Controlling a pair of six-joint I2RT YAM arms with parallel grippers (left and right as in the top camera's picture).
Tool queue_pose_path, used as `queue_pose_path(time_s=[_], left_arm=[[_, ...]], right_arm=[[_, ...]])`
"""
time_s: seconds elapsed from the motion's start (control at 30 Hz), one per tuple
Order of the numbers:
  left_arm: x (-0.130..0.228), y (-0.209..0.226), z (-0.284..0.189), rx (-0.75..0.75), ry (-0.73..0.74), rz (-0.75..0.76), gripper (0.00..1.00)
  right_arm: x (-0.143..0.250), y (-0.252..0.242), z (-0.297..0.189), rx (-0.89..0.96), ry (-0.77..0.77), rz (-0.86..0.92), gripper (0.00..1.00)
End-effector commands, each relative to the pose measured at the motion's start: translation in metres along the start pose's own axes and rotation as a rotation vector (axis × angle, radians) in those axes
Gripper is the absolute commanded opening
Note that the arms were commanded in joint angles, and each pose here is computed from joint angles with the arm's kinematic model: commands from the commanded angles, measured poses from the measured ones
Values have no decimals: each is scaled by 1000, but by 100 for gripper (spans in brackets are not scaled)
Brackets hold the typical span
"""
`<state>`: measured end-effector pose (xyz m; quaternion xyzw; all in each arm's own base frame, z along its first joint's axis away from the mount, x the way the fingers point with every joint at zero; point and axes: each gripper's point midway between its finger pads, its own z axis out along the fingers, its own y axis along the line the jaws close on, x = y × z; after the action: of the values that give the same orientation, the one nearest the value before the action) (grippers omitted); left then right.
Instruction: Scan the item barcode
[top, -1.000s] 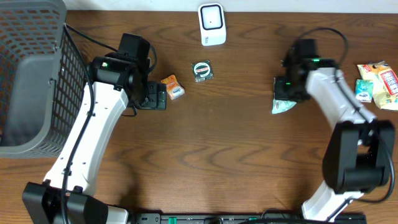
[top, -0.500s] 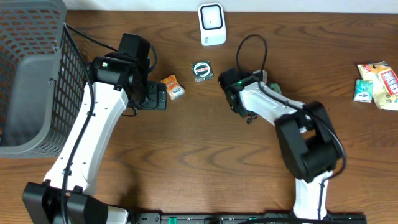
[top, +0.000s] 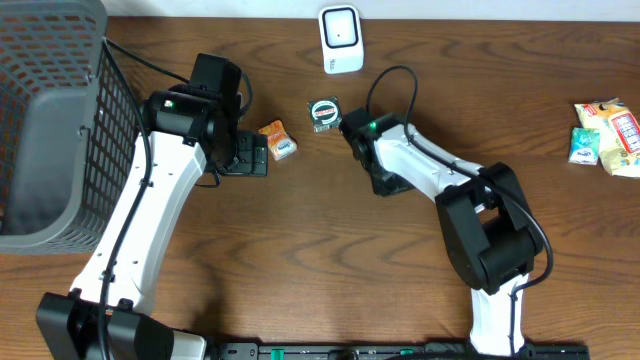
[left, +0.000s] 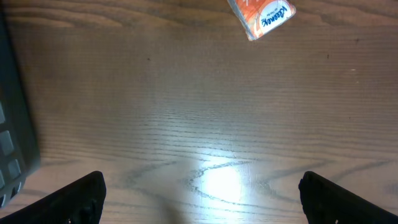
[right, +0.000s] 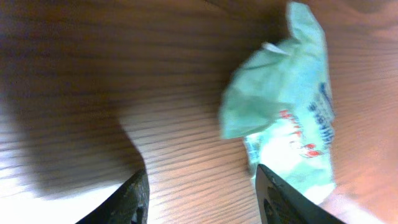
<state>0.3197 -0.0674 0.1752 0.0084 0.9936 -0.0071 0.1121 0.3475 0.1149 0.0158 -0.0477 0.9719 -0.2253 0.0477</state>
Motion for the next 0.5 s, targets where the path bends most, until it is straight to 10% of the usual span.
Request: queue_pose_path(time_s=[0.0, 0.47], left_arm=[[1, 1, 1, -7, 7, -5, 98], [1, 1, 1, -7, 7, -5, 98]], right_arm=[[-26, -7, -42, -143, -26, 72, 95], [-14, -51, -5, -536, 71, -257, 84]])
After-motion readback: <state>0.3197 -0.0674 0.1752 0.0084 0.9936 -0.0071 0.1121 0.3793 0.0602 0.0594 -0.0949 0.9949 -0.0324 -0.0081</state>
